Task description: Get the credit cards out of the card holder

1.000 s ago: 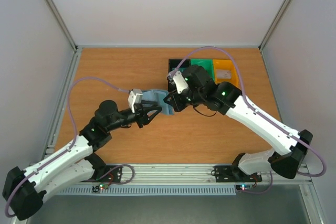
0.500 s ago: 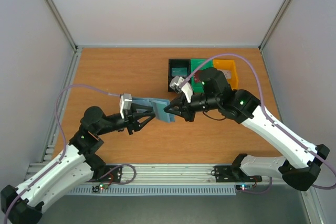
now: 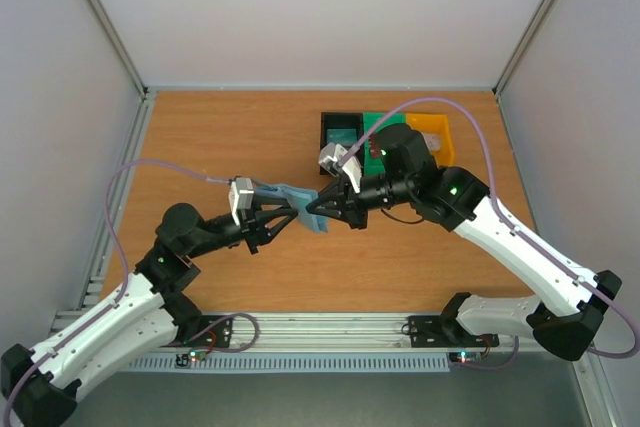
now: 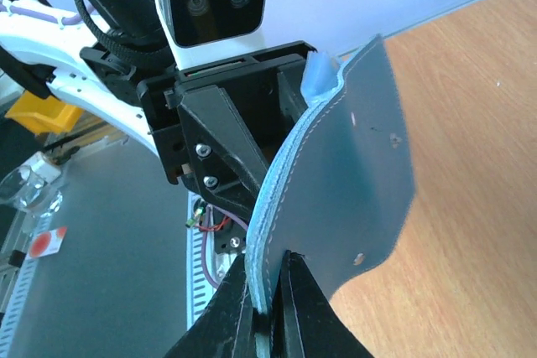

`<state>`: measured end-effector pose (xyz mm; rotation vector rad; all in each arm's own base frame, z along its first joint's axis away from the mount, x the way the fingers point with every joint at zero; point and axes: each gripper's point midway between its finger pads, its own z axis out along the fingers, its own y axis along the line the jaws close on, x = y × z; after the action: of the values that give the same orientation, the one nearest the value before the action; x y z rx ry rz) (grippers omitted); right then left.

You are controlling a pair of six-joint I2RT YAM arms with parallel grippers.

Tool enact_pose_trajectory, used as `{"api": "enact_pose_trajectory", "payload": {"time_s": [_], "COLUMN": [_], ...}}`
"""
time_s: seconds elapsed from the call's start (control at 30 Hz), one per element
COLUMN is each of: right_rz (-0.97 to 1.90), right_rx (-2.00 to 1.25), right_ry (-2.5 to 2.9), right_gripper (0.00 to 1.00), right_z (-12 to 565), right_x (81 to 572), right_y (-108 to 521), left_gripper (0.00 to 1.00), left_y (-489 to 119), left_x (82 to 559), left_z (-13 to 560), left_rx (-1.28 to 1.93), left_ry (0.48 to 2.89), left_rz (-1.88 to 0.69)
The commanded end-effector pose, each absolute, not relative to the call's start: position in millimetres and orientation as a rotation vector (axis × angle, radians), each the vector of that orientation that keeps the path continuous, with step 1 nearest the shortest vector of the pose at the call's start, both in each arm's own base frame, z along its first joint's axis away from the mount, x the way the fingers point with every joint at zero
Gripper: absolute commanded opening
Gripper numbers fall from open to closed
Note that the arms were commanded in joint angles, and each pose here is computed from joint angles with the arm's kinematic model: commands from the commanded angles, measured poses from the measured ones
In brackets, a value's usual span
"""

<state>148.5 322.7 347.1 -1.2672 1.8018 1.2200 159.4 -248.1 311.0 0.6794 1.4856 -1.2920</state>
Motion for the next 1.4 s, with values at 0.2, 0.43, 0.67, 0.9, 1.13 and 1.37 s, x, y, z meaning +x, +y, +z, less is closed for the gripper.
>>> {"api": "enact_pose_trajectory", "payload": {"time_s": [0.2,0.43,0.67,0.9,1.13,1.37], "right_rz": [1.247,1.22,1.214,1.233,1.369,1.392], "right_rx": [-1.153,-1.147,-1.116,-1.123,-1.208,-1.275], "right_ry": [1.806,1.822,1.834,1.878,1.772,1.731], "right_gripper": [0.01,0.01,0.01,0.01,0.01,0.01], "right_z": [338.4,336.7,339.4,344.6,364.5,366.6], "right_x": [187.1,196.0,199.8,181.1,153.7,142.4], "right_y": [310.0,311.9,303.6,282.2,282.1,279.4], "left_gripper": [0.17,0.15,0.24,0.75,0.99,0.99], "left_y": [-249.8,-256.7,-254.5,-204.7,-208.8,-219.3], "left_x": [121.3,120.2,121.8,202.2,210.9,192.5], "left_z": [356.3,360.8,359.6,306.3,279.2,281.1], "left_rx": [0.873,0.909,0.9,0.408,0.412,0.509], "left_ry": [1.181,1.154,1.183,1.572,1.66,1.611], "left_rz": [-1.283,-1.305,-1.291,-1.081,-1.072,-1.182]}}
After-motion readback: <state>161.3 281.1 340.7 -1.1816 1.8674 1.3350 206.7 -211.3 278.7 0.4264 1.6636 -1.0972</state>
